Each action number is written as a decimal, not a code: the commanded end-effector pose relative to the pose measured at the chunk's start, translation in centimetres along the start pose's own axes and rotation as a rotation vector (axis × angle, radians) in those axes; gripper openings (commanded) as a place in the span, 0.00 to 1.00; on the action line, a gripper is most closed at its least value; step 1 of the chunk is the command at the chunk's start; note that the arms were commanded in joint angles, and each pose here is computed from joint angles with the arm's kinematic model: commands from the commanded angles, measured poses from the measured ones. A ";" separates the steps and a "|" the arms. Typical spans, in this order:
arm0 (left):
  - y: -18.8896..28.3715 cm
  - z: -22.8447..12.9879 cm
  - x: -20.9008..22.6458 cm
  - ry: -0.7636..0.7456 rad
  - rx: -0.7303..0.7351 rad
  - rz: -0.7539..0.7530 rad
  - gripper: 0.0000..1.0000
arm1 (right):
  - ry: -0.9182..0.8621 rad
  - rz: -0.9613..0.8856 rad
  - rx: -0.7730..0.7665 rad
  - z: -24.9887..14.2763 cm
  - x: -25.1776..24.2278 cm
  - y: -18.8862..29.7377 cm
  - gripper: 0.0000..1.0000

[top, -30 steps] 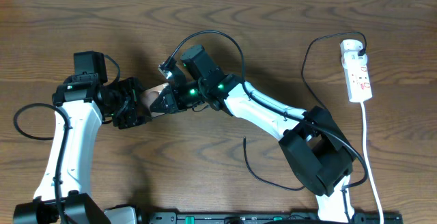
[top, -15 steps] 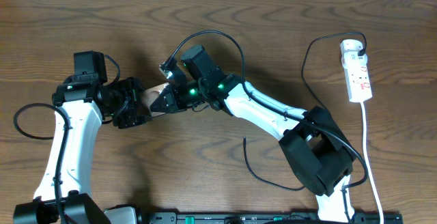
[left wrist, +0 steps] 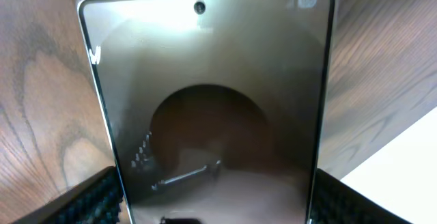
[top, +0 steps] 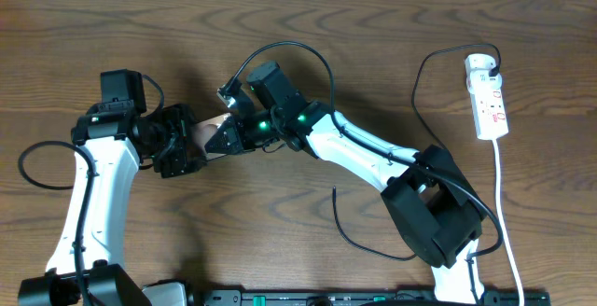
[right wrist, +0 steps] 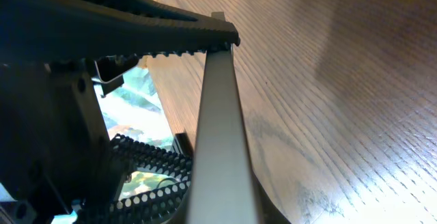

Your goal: Plug charger to phone and switch on socket

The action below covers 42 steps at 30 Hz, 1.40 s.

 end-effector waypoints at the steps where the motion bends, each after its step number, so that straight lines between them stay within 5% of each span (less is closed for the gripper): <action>1: 0.7 -0.5 -0.8 -0.060 0.029 -0.035 0.85 | 0.057 0.053 0.044 -0.7 1.6 -0.1 0.01; 30: 1.4 -1.9 -2.1 -0.318 0.140 -0.155 0.86 | 0.014 0.037 -0.044 1.9 0.1 2.5 0.01; 42: 6.9 -4.5 -1.4 -0.553 0.061 -0.346 0.86 | -0.108 0.035 -0.127 4.3 -1.7 5.8 0.01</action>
Point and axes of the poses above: each gripper's point midway between its finger pads, its own y axis back along the fingers, its own x axis along the line the jaws close on, z = x × y, the point moved 8 cm from there along y, back along the fingers, and after that the axes turned 11 degrees about -y, right-handed, at the moved point
